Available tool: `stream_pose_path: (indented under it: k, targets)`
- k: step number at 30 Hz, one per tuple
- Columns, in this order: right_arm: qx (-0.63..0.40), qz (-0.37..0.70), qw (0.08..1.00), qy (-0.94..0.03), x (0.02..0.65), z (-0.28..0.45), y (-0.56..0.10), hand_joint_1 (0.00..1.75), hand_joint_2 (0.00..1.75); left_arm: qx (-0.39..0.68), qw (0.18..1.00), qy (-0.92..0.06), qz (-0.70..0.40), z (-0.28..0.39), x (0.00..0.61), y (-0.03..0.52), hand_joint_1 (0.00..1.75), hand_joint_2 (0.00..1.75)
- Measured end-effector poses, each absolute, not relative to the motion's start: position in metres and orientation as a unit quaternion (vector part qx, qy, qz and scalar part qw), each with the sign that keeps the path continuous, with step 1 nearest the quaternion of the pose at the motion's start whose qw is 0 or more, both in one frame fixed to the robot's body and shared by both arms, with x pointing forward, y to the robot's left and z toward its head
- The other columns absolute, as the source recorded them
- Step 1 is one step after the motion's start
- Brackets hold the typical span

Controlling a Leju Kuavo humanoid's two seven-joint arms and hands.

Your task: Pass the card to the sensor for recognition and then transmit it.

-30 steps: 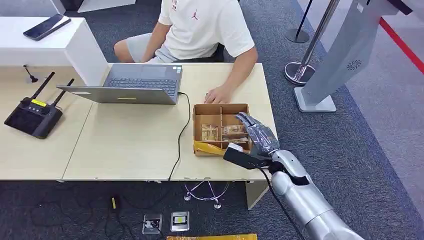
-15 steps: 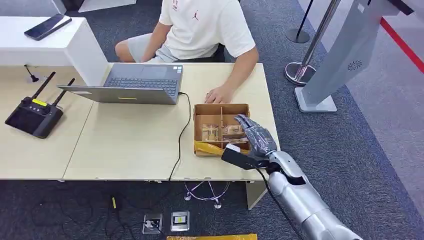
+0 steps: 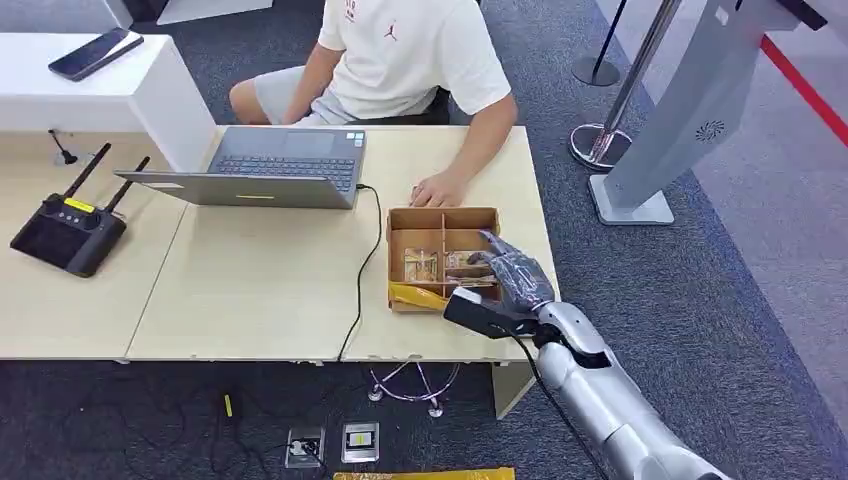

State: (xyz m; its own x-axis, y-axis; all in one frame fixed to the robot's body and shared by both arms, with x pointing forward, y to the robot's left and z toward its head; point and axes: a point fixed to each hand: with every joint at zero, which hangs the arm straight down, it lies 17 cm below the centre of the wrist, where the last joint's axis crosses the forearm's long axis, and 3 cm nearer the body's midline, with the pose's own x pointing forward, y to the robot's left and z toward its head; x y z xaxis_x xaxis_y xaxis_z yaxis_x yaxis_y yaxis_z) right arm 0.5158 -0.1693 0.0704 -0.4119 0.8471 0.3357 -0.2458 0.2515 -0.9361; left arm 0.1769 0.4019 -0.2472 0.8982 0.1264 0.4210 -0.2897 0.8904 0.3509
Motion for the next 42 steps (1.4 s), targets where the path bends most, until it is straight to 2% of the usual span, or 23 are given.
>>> stream_pose_path:
  k: [2,4,8,15,17,22,25,26,32,42]
  targets:
    - [-0.24,0.563,0.487,-0.624,0.516,0.07,-0.169,1.52,1.75,0.207,0.953,-0.201,0.091,-0.247,0.179,0.402,0.0,0.0]
    - [-0.239,0.563,0.487,-0.623,0.516,0.069,-0.169,1.55,1.75,0.208,0.954,-0.205,0.076,-0.246,0.181,0.403,0.0,0.0]
    - [-0.238,0.563,0.489,-0.622,0.516,0.07,-0.17,1.5,1.75,0.208,0.954,-0.208,0.051,-0.246,0.182,0.403,0.0,0.0]
    - [-0.235,0.566,0.491,-0.619,0.516,0.068,-0.172,1.54,1.75,0.206,0.954,-0.217,-0.03,-0.244,0.188,0.401,0.0,0.0]
    - [-0.235,0.567,0.491,-0.618,0.515,0.067,-0.172,1.5,1.75,0.207,0.952,-0.22,-0.055,-0.244,0.19,0.401,0.0,0.0]
    - [-0.237,0.569,0.486,-0.62,0.516,0.069,-0.173,1.57,1.75,0.204,0.946,-0.225,-0.111,-0.243,0.196,0.399,0.0,0.0]
    - [-0.241,0.564,0.479,-0.628,0.519,0.076,-0.174,1.69,1.75,0.203,0.942,-0.227,-0.14,-0.242,0.199,0.397,0.0,0.0]
    - [-0.244,0.562,0.476,-0.631,0.521,0.079,-0.175,1.75,1.75,0.203,0.94,-0.228,-0.151,-0.242,0.2,0.396,0.0,0.0]
    - [-0.261,0.542,0.46,-0.653,0.539,0.11,-0.18,1.75,1.75,0.199,0.93,-0.231,-0.206,-0.241,0.207,0.391,0.0,0.0]
    - [-0.309,0.489,0.426,-0.696,0.583,0.205,-0.207,1.75,1.75,0.192,0.908,-0.239,-0.286,-0.239,0.214,0.383,0.0,0.0]
